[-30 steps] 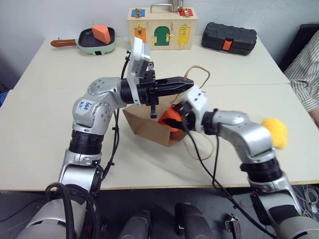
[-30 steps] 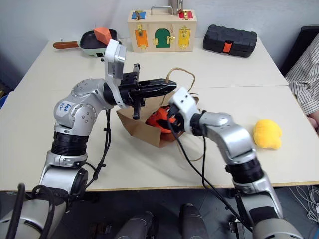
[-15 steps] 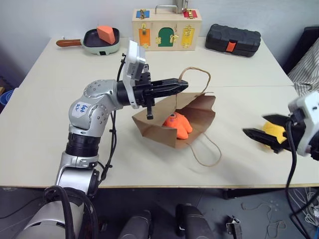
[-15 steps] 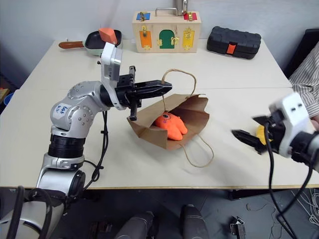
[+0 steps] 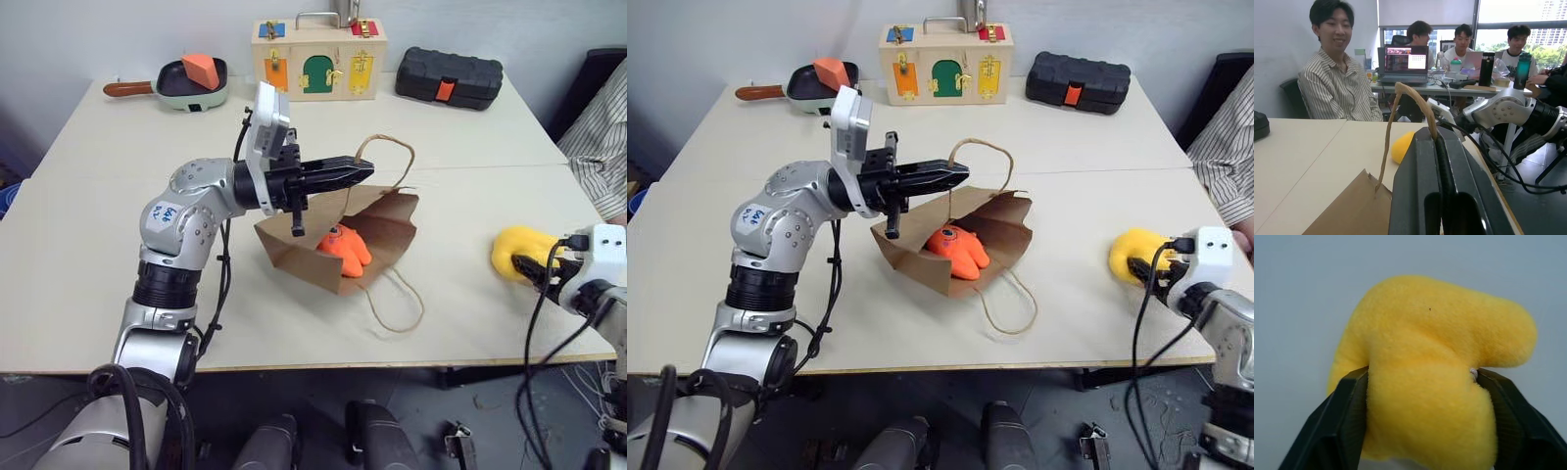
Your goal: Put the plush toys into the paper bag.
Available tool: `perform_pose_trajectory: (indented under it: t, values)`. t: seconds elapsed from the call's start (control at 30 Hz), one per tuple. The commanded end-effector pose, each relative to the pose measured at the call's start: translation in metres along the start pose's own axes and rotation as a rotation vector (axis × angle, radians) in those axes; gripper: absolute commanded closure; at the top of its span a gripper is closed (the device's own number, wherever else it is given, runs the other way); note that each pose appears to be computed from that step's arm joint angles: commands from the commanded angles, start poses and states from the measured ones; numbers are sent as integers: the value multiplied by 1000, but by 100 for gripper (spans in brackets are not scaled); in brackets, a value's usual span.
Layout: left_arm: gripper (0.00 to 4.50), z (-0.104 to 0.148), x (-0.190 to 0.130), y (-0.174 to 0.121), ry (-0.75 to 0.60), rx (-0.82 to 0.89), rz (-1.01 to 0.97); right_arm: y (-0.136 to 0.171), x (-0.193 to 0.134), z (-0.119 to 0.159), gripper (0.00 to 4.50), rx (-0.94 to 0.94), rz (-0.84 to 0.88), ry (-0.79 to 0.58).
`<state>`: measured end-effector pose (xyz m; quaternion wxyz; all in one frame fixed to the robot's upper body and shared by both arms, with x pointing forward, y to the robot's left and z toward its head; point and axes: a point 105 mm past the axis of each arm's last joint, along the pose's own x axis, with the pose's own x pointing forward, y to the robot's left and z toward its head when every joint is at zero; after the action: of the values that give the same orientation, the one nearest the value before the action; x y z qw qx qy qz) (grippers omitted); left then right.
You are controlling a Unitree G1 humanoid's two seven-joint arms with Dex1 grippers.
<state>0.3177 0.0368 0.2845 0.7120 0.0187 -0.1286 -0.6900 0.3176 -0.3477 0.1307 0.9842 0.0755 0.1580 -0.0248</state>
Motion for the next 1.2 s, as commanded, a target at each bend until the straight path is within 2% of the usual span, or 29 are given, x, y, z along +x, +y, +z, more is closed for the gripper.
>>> perform_pose_trajectory:
  t: [0.03, 0.13, 0.23, 0.33, 0.4, 0.47, 0.6, 0.87, 1.2]
  values:
    - [450, 14, 2, -5, -20, 59, -22, -9, -6, -6, 270, -1, -26, 27]
    - [450, 14, -1, -4, -15, 61, -12, 10, -14, 15, 363, -65, 69, -42]
    - [450, 13, -2, -4, -10, 62, -5, 69, -33, 55, 437, -116, 346, -168]
    - [450, 13, -3, -4, -8, 63, -3, 137, -57, 74, 440, -179, 656, -211]
    - [450, 14, -2, -4, -8, 65, -3, 174, -71, 74, 440, -246, 825, -187]
    - [450, 15, -1, -4, -9, 68, -3, 197, -74, 67, 440, -311, 902, -144]
    - [450, 18, -1, -2, -11, 79, 1, 221, -66, 56, 440, -408, 949, -97]
    - [450, 19, -1, -3, -15, 81, 6, 227, -56, 43, 440, -502, 948, -74]
    - [450, 19, 3, -5, -20, 71, -20, 281, 10, 28, 440, -481, 853, -88]
